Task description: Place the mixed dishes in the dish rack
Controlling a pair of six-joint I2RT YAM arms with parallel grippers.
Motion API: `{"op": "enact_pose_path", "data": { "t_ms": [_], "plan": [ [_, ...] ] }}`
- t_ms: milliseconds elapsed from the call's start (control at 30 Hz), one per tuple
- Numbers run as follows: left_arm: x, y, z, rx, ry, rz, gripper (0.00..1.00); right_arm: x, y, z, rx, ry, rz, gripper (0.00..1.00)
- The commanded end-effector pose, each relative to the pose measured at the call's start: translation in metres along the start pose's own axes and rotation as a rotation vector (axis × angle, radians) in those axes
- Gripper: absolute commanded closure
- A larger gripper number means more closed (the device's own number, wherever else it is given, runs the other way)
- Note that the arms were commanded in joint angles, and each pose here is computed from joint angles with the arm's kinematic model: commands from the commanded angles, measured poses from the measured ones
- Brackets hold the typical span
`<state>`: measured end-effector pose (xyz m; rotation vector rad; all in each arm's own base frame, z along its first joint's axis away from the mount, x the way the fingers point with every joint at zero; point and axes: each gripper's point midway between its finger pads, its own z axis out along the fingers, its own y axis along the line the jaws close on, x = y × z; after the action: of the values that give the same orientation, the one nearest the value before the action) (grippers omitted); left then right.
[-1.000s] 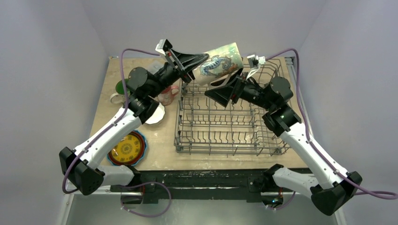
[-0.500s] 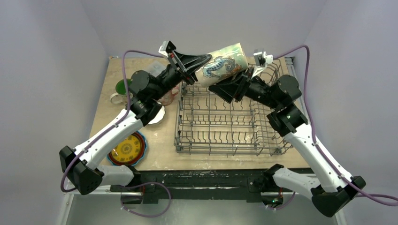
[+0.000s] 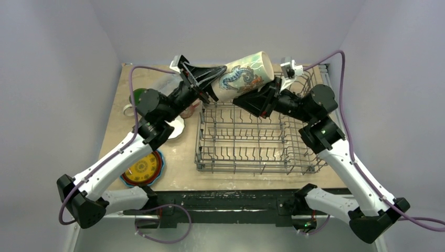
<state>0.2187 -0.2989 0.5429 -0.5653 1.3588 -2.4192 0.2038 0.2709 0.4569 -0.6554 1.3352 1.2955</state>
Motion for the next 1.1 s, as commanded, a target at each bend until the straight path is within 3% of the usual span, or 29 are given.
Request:
{"op": "enact_pose_path", "data": {
  "t_ms": [0,200,400,533,700,800,1067],
  "plan": [
    [0.004,0.002,-0.019,-0.037,-0.019,0.116,0.50,-0.041,0.000,-0.002,0.045,-0.117,-0.136,1.00],
    [-0.016,0.026,-0.050,-0.226,-0.098,0.217,0.22,-0.043,-0.008,-0.006,0.109,-0.115,-0.174,1.00],
    [-0.048,0.055,-0.125,-0.624,-0.271,0.413,0.17,-0.037,-0.035,-0.008,0.230,-0.072,-0.223,1.00],
    [-0.060,0.063,-0.170,-0.806,-0.357,0.520,0.16,-0.025,-0.060,-0.002,0.293,-0.042,-0.224,1.00],
    [-0.074,0.075,-0.217,-1.030,-0.441,0.584,0.14,0.000,-0.101,0.014,0.366,0.090,-0.229,1.00],
    [-0.079,0.078,-0.232,-1.073,-0.458,0.639,0.10,0.009,-0.121,0.026,0.374,0.154,-0.279,1.00],
    [-0.077,0.055,-0.240,-1.023,-0.343,0.964,0.00,0.045,-0.175,0.052,0.379,0.315,-0.380,1.00]
  ]
}}
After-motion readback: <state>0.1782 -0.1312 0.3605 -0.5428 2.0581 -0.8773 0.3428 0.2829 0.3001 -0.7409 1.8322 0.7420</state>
